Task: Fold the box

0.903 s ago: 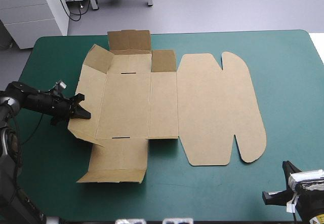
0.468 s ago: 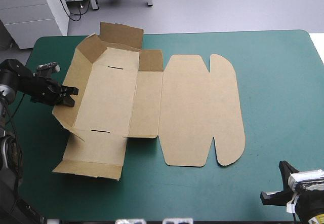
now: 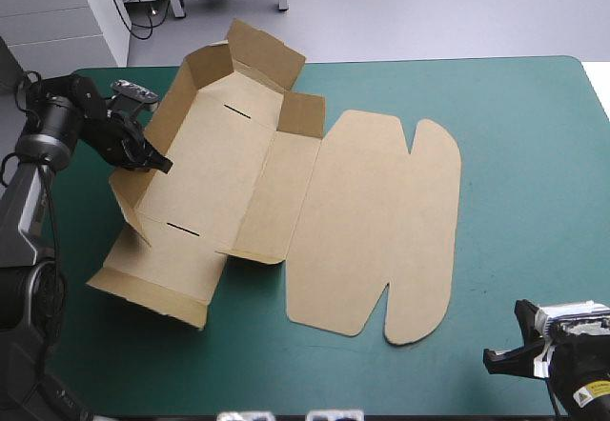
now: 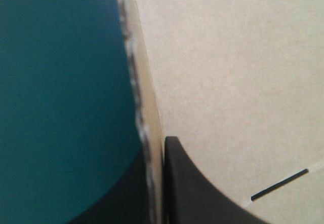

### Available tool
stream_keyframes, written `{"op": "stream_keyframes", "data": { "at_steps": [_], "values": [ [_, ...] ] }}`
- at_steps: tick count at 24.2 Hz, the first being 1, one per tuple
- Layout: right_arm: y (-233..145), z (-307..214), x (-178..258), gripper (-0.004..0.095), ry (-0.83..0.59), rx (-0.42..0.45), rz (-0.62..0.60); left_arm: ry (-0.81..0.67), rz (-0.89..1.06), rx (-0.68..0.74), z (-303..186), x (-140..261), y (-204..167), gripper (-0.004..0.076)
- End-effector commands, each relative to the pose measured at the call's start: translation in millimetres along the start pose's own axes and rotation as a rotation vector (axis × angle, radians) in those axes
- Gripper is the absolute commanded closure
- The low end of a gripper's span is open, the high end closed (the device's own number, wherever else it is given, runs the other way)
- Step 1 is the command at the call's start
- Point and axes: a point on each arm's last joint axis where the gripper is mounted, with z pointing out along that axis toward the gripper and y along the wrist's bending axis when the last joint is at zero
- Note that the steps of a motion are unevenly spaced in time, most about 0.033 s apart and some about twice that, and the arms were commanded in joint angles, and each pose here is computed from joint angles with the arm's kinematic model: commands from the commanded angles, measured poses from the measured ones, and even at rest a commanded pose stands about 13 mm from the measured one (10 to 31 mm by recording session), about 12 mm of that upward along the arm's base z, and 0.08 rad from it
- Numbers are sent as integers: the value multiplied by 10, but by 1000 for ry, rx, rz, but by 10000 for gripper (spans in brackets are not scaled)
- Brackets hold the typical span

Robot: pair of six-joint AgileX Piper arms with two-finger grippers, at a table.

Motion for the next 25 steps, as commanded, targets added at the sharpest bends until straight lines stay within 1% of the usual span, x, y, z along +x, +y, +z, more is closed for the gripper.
{"op": "stream_keyframes", "data": {
  "at_steps": [1, 7, 9, 10, 11, 15, 16, 17, 18, 19, 25],
  "values": [
    [1, 32, -180, 926, -42, -19, 36, 25, 221, -122, -361, -78, -187, 731],
    [-9, 63, -288, 925, -27, -24, 40, 59, 508, -274, -459, -267, -414, 731],
    [-5, 61, -301, 925, -38, -29, 48, 47, 614, -315, -471, -341, -496, 731],
    [-1, 61, -300, 925, -36, -33, 51, 11, 687, -358, -481, -422, -573, 731],
    [1, 61, -297, 925, -32, -36, 53, -22, 710, -381, -488, -475, -620, 731],
    [7, 61, -288, 925, -23, -42, 56, -279, 842, -486, -564, -801, -1009, 731],
    [9, 60, -289, 925, -23, -44, 59, -359, 888, -509, -600, -891, -1177, 731],
    [10, 60, -289, 925, -24, -45, 62, -386, 921, -529, -620, -927, -1268, 731],
    [13, 60, -290, 925, -25, -49, 65, -406, 993, -568, -653, -971, -1445, 731],
    [14, 60, -290, 926, -25, -49, 66, -404, 1039, -594, -672, -985, -1552, 731],
    [14, 60, -290, 925, -25, -49, 68, -434, 1136, -575, -716, -983, -2014, 731]
  ]
}}
